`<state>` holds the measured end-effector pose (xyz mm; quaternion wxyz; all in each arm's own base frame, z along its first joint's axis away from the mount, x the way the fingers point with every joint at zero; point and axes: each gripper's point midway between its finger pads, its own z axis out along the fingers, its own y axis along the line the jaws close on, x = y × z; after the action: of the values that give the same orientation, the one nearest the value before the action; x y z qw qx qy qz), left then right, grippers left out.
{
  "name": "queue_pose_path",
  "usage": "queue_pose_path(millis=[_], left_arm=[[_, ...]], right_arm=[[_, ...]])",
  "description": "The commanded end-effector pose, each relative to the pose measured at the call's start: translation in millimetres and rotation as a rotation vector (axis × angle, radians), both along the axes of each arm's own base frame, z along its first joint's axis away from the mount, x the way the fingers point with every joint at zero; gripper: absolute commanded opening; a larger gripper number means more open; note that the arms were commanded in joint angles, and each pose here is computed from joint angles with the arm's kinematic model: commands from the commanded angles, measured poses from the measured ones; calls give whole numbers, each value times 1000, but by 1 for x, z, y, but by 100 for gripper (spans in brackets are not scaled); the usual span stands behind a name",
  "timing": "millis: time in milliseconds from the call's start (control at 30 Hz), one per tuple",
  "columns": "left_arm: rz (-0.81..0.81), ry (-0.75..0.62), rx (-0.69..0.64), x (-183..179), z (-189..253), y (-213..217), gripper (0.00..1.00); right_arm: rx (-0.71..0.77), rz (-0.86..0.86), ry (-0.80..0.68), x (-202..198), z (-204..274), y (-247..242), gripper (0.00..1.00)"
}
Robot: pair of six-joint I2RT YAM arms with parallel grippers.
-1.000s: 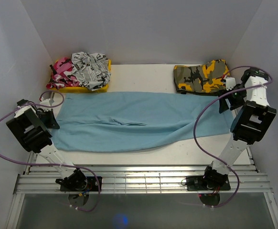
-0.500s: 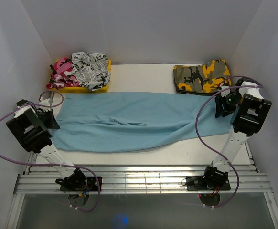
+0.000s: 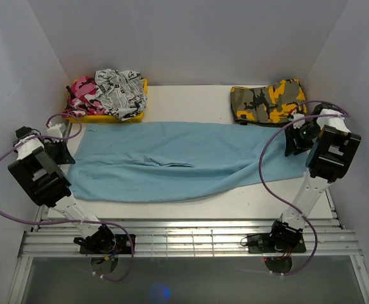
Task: Fold and stack the trousers
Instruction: Flatten the trousers out
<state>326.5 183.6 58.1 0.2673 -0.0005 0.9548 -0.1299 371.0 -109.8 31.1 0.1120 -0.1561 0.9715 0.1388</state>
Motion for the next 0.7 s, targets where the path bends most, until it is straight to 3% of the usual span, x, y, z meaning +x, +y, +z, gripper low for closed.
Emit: queue_pose_path(millis=[0,467,667], left_arm=[[-21,-53,2,7,19,-3,0],[22,98,29,10,-37,-7,0],[61,184,33,1,-64,-5,0]], right_arm=[[-23,3,-58,4,21,-5,57],[-49,-53,-42,10,3,-21,53],[17,-43,0,5,-10,-9,45]])
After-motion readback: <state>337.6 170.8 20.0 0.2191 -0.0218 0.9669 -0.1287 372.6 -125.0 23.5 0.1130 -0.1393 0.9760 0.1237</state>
